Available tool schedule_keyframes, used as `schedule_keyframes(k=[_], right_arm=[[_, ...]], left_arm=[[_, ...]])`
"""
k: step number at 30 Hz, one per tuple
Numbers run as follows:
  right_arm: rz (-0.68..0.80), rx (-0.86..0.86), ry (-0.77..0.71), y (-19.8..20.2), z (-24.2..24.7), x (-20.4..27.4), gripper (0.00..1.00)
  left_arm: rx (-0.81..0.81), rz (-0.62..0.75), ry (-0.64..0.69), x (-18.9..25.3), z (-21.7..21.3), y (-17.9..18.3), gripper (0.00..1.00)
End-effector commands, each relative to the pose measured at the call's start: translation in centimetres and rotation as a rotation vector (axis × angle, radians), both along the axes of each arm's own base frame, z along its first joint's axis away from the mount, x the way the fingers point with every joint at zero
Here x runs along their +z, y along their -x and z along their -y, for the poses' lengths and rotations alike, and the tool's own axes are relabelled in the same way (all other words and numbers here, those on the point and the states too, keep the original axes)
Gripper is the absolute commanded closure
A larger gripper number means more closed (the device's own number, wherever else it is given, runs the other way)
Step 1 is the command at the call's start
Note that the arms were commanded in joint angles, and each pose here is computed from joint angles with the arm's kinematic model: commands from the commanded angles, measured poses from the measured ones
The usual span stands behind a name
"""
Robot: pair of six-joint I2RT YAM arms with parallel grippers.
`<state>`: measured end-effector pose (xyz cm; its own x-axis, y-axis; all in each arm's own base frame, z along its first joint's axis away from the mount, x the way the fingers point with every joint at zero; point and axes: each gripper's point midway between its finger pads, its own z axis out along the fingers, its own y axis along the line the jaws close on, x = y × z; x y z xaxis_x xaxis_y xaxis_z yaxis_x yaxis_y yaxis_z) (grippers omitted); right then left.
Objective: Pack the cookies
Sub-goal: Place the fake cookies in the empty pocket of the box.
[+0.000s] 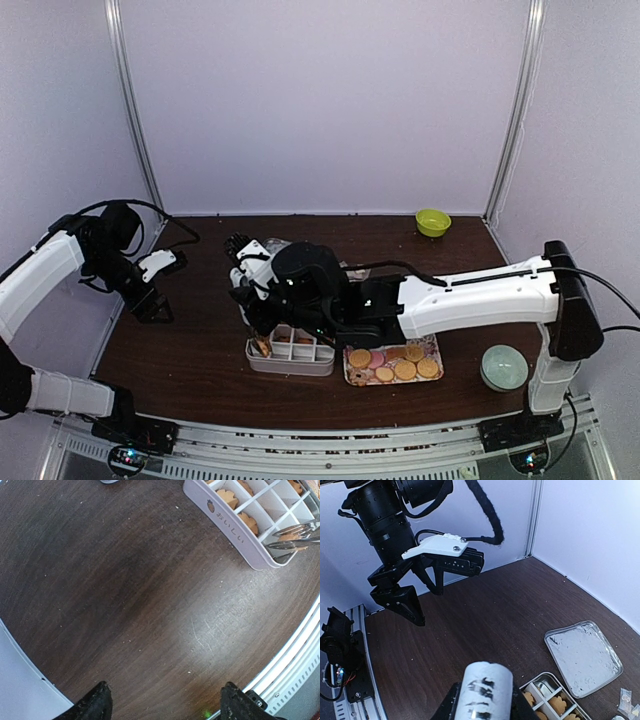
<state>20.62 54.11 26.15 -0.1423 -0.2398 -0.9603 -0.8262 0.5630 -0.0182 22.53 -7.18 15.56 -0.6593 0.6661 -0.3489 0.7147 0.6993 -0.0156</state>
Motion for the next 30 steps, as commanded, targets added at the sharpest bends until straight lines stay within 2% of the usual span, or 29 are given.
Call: schedule_keyframes(k=[1,10,15,21,30], right_arm=[[0.02,-0.018,-0.059,-0.5,-0.3,2.3,0.73],[0.026,-0.043,-0.1,-1.1,1.0,4.1,0.72],[0.016,-0.087,-0.182,-2.2,3.4,6.6,0.75],[0.031,-0.194,-0.236,-4.7,9.2,8.8,0.75],[0.005,-0.438,-0.235,-9.2,20.1,5.3,0.74]], left_arm=[[-0.014,0.03,0.018,0.6,0.2,-0.2,0.23],[-0.016,0.024,0.021,0.5,0.2,-0.1,0.23],[-0.017,0.026,0.021,0.6,0.2,-0.2,0.24],[-0.018,0.021,0.023,0.6,0.3,0.0,0.24],[-0.016,0.031,0.03,1.0,0.4,-0.3,0.23]])
